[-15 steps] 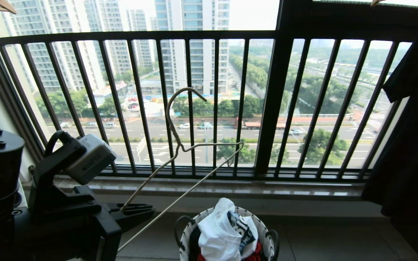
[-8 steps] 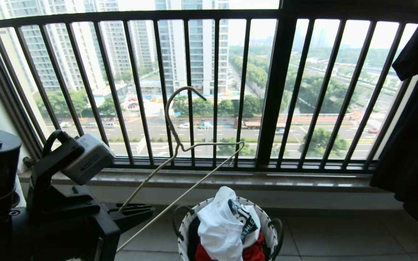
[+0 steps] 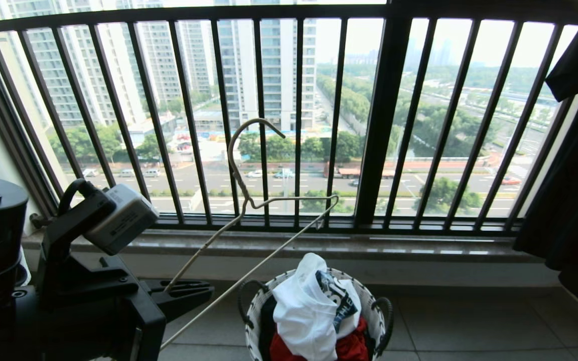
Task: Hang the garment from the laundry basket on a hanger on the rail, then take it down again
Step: Pick up the clothes rack on the clothesline
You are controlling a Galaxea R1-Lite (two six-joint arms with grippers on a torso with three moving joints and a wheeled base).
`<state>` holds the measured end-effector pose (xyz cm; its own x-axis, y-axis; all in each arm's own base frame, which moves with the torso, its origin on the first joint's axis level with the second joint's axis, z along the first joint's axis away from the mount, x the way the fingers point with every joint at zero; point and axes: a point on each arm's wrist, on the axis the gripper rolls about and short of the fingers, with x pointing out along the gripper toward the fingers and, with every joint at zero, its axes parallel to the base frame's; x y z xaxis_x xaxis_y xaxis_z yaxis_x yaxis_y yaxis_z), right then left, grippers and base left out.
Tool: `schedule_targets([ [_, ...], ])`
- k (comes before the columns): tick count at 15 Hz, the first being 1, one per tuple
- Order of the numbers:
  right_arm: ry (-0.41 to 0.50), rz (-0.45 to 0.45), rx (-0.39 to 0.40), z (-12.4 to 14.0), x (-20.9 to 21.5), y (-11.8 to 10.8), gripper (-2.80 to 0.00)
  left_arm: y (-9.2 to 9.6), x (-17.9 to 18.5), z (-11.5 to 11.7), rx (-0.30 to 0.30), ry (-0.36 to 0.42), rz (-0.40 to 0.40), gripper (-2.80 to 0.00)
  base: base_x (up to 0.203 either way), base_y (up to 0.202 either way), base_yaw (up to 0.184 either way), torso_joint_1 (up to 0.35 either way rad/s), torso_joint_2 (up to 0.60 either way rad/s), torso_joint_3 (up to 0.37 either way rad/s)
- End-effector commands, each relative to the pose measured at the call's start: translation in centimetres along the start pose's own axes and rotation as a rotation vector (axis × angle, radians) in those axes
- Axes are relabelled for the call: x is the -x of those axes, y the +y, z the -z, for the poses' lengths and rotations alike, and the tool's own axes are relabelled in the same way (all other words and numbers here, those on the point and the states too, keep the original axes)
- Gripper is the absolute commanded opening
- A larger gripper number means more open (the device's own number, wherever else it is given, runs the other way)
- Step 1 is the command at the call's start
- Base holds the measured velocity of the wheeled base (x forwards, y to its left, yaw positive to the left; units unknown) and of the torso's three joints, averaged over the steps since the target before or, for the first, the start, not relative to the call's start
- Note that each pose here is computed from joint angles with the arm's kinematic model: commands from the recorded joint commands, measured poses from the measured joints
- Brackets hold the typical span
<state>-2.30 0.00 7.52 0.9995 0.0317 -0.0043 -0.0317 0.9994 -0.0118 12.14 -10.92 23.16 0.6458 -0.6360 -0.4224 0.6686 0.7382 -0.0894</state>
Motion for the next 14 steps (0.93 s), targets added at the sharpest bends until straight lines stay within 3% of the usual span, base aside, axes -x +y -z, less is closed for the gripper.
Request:
schedule_targets([
  [1,0.000,-0.001,0.000,0.01,0.00,0.00,-2.80,0.01,-0.08,0.02,0.002,0.004,0.000,-2.80,0.000,0.000,0.000,0.000,0.00,0.000],
  [14,0.001,-0.001,0.000,0.01,0.00,0.00,-2.80,-0.03,0.53,-0.12,-0.001,-0.019,0.002,-2.80,0.000,0.000,0.000,0.000,0.00,0.000],
])
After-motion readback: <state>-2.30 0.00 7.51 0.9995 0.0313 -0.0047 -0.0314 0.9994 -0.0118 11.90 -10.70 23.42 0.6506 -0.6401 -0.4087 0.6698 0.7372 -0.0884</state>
